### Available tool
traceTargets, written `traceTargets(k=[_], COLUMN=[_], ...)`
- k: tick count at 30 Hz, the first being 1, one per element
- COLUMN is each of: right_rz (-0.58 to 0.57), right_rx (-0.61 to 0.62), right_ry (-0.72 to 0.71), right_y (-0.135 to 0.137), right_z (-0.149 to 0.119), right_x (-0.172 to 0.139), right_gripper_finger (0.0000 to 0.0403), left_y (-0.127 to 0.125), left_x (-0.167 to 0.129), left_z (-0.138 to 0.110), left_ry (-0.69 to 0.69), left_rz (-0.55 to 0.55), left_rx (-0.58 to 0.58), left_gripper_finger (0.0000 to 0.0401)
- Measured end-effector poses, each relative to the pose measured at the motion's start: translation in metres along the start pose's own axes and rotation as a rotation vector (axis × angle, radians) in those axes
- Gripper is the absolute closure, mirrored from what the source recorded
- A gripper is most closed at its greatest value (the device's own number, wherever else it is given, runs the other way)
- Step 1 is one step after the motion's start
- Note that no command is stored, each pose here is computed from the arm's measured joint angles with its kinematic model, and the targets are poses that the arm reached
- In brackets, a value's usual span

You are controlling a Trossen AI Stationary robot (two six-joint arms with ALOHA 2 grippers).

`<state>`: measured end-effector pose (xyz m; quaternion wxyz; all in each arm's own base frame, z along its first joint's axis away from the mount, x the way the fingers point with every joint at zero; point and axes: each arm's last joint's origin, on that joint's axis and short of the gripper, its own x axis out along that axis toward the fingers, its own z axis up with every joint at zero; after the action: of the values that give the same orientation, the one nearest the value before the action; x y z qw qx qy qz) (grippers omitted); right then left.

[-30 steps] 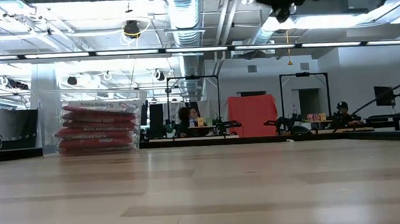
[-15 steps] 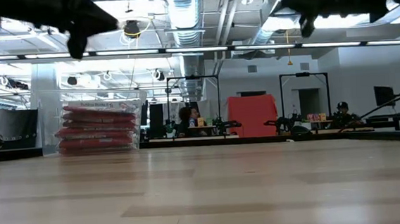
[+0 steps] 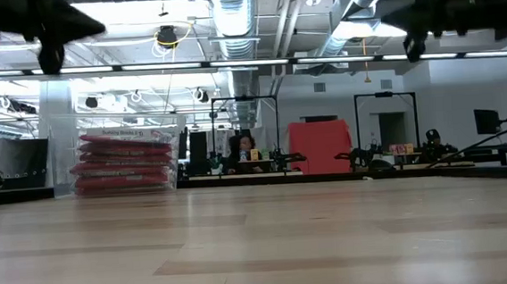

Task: Sort popcorn bags into baskets
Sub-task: Return to Home Position

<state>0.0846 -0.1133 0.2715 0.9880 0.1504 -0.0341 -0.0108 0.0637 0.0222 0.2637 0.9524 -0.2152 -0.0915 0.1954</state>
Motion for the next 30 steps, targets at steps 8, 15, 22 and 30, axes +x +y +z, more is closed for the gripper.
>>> traceTargets(k=[8,15,22,30], right_rz=[-0.001,-0.053,-0.074,-0.19], right_rx=[0.098,0.176,0.17,0.311], right_ry=[-0.021,-0.015,0.011,-0.002], right_y=[-0.01,-0.015,-0.017,-0.021], right_z=[-0.052,-0.088,-0.102,-0.107], right_x=[-0.004,-0.01,-0.012,-0.013], right_gripper_finger=[0.0386,0.037,0.0391,0.0363], left_y=[0.02,0.029,0.029,0.028], left_x=[0.02,0.023,0.023,0.023], left_z=[-0.054,-0.083,-0.092,-0.093], left_ry=[0.0,0.018,0.052,0.061], left_rz=[-0.018,-0.004,0.012,0.008], left_rx=[-0.067,-0.102,-0.09,-0.135], left_gripper_finger=[0.0401,0.0401,0.0401,0.0401])
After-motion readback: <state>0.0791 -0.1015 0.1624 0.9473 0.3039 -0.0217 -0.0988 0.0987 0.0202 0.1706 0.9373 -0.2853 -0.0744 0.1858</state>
